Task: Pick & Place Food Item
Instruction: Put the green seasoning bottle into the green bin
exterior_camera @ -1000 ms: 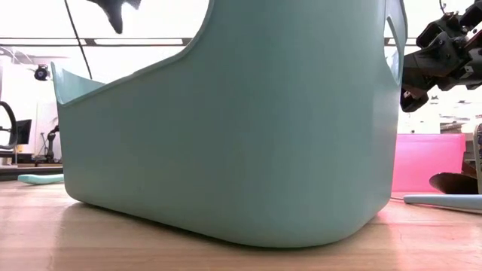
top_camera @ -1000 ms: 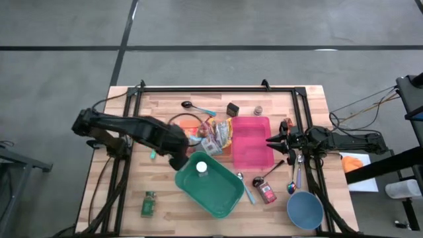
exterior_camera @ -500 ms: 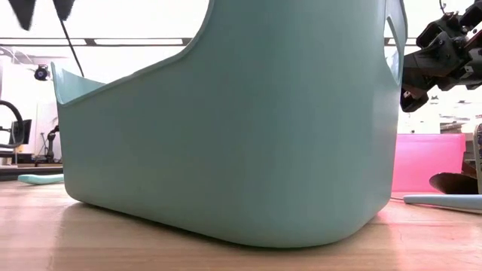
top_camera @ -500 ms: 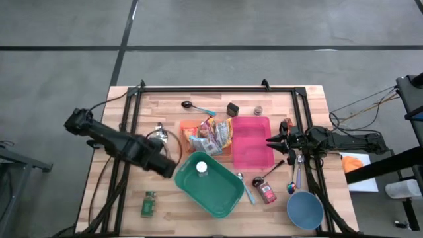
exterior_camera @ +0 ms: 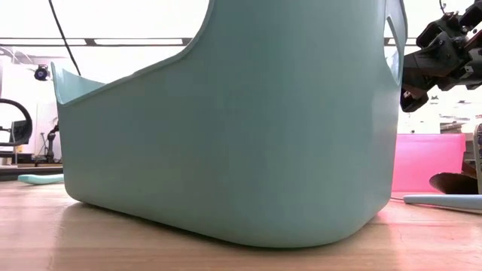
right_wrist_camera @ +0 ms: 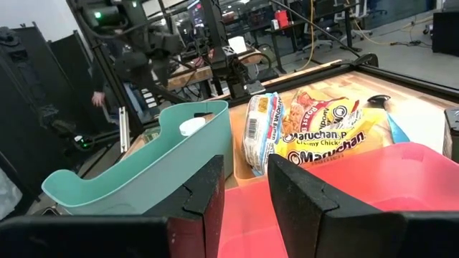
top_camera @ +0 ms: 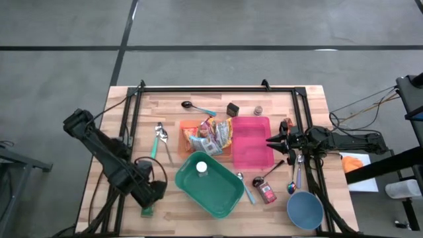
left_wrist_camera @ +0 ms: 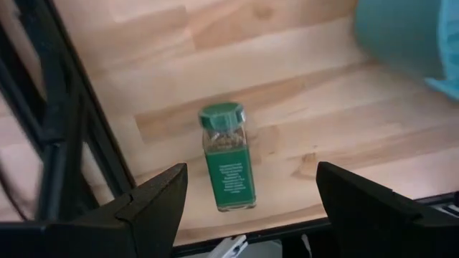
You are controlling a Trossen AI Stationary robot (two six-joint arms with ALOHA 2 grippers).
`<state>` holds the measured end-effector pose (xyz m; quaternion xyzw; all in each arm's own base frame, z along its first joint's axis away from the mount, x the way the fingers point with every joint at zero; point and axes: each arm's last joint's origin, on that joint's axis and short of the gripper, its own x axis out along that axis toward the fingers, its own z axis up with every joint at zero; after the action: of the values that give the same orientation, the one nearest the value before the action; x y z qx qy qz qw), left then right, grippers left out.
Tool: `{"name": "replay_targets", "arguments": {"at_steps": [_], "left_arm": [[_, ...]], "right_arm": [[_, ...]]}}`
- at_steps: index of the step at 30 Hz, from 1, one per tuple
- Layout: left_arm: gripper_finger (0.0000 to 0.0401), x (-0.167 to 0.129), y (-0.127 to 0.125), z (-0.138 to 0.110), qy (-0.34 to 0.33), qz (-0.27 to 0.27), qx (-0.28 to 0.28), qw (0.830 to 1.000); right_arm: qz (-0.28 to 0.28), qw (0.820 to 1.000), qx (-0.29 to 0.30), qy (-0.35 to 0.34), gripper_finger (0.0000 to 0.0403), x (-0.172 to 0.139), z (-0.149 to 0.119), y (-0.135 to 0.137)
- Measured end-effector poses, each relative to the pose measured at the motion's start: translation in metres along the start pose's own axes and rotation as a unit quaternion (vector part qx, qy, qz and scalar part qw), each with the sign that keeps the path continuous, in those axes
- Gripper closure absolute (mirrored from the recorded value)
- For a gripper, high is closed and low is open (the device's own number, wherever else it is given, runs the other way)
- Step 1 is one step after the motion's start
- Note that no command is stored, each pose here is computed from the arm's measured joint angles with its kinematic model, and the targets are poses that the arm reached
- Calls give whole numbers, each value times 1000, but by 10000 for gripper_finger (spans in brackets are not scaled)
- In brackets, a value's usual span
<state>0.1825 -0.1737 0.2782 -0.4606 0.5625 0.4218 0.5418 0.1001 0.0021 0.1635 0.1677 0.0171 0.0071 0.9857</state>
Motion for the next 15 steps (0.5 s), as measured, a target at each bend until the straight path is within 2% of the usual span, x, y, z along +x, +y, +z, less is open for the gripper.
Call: {"name": "replay_targets", "arguments": {"at_steps": [15], "left_arm": [[88, 75, 7, -2, 56, -13, -24, 998]], "right_arm": [[0, 1000, 0, 0, 296, 0, 0, 0]]}}
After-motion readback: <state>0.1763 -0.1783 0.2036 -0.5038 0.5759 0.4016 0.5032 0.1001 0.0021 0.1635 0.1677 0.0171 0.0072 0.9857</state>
